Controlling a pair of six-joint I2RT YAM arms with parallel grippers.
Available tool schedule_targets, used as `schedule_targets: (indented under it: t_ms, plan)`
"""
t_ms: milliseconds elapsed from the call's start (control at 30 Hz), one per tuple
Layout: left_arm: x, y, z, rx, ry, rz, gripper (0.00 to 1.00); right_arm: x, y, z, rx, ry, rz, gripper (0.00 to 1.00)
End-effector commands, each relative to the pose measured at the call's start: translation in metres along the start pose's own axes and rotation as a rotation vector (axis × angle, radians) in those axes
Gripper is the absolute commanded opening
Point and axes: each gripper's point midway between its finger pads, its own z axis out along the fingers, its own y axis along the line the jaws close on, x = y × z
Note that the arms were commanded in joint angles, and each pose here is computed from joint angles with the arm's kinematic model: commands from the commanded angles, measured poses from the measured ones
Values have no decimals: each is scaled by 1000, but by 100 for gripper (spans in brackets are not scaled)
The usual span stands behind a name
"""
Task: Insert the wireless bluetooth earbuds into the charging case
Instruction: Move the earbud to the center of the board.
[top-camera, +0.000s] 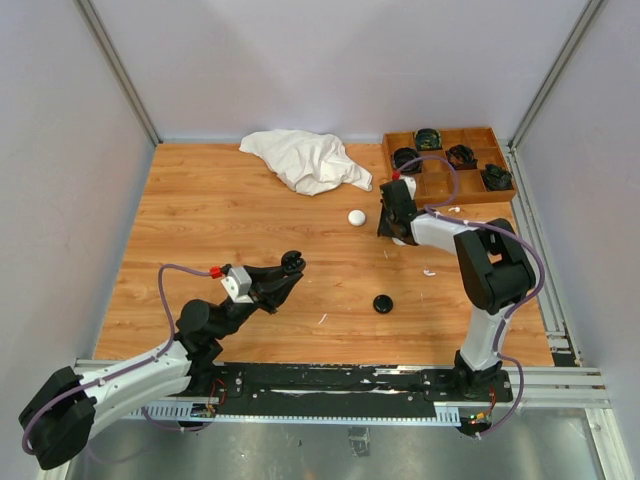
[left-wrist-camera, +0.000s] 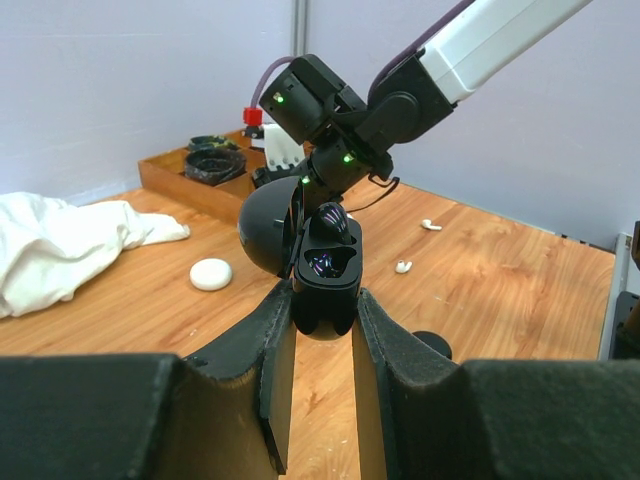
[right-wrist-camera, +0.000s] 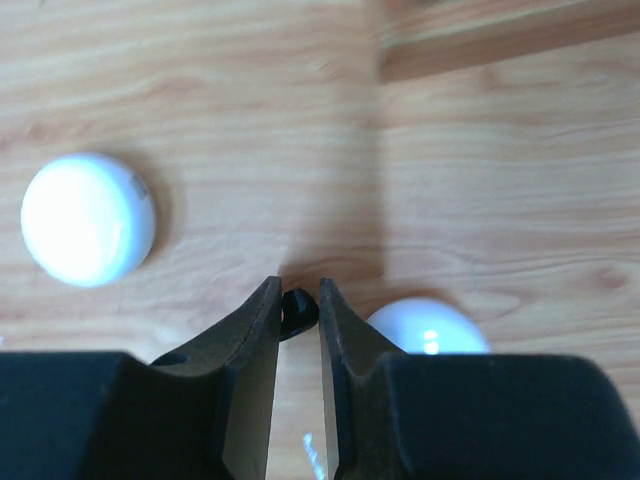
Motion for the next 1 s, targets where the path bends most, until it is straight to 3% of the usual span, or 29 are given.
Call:
schedule_targets:
  t_ms: [0, 300, 667, 967]
  plan:
    - [-4, 3, -2, -16, -13, 15, 0, 35, 20, -22, -84, 115, -134, 22]
    - [-2, 1, -4, -5, -6, 5, 1, 89, 45, -64, -235, 271, -356, 23]
    - [-2, -5, -3, 24, -7, -5, 1, 136, 37, -105, -338, 462, -619, 27]
    - [-2, -6, -3, 27, -5, -13, 1, 114, 30, -115, -268, 400, -650, 36]
